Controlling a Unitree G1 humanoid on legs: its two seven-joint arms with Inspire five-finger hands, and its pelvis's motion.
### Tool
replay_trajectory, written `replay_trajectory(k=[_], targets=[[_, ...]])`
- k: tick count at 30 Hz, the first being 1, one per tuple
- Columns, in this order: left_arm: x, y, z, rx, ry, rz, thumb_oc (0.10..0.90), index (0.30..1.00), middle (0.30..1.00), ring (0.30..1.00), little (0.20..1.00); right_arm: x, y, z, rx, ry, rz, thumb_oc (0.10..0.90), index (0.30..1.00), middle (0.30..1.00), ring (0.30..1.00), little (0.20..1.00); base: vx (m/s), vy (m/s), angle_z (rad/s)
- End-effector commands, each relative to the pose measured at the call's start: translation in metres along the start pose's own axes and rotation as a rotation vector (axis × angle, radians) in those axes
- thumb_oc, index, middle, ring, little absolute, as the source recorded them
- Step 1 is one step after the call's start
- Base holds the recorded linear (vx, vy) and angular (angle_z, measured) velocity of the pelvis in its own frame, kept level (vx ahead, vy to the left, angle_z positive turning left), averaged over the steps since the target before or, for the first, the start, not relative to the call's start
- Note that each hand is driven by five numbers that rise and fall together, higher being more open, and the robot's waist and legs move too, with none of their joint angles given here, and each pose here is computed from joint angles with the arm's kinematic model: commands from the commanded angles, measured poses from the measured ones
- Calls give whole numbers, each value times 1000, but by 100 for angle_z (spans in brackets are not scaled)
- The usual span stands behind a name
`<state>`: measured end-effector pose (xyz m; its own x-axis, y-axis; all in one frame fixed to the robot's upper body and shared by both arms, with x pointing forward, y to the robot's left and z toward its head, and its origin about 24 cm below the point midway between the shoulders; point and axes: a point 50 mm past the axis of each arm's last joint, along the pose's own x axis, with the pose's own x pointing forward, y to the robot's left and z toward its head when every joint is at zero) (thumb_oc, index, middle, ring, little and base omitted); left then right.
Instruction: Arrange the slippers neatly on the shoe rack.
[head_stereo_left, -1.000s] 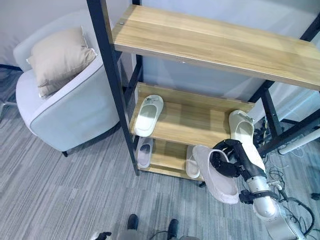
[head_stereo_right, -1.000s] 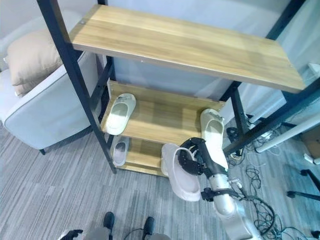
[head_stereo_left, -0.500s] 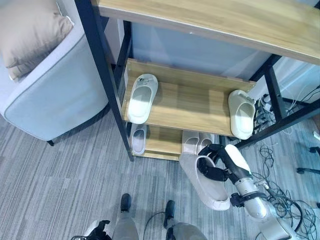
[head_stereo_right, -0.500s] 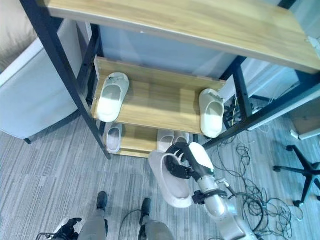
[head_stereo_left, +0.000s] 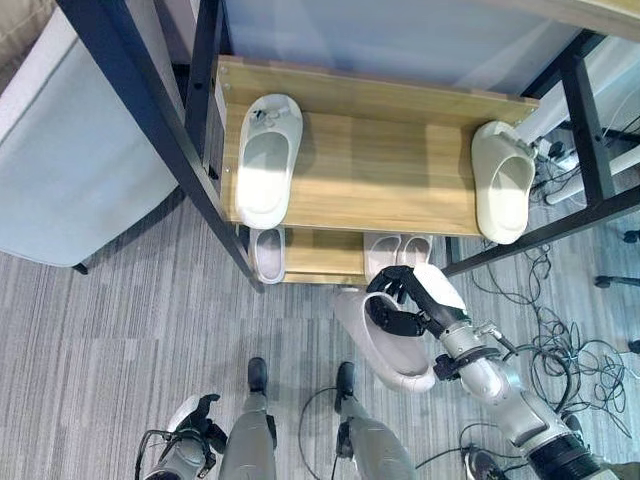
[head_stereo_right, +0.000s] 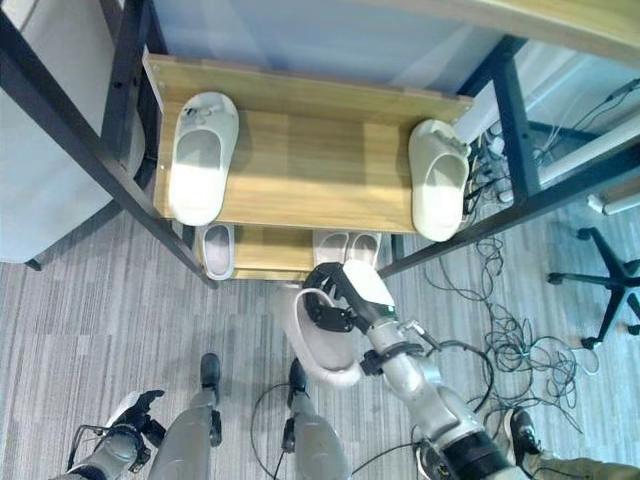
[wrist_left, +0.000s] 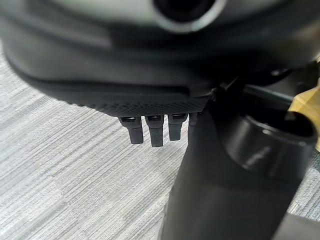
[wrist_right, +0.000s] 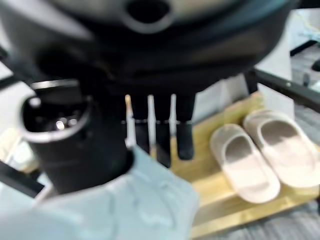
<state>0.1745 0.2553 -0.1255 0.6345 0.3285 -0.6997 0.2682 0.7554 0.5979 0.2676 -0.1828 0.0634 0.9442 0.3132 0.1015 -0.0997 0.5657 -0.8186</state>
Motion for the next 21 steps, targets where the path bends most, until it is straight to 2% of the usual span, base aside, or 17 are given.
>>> replay_trajectory(k=[1,7,11,15,18,20,21], targets=[[0,-12,32,-108,-119,12,800,900,900,900,900,7,-27,29,-18,-180,-119,400,300,300,300,300,57,-45,15],[-8,-31,3,-77,-26,-45,800,900,900,900,900,2,-21,29,-5,-188,-81,400,300,300,300,300,82,-35,17],[-7,-33,13,-50,-65,-53,800,900,900,900,900,-2,-24,23,18,-155,-107,400,300,300,300,300,17,-13,21],[-12,-43,4,-41,-41,-70,800,900,900,900,900,-10,-15,13,11,-103,-64,400,300,300,300,300,103,141,46],[-8,-29,12,-19,-93,-31,800,900,900,900,900,-6,-12,17,29,-112,-63,400,300,300,300,300,39,126,-5],[0,-4,18,-133,-86,48,800,900,900,900,900,1,-10,22,40,-129,-56,400,300,300,300,300,48,73,-12],[0,-4,18,-133,-86,48,800,900,900,900,900,1,-10,22,40,-130,-56,400,300,300,300,300,53,-110,-5]])
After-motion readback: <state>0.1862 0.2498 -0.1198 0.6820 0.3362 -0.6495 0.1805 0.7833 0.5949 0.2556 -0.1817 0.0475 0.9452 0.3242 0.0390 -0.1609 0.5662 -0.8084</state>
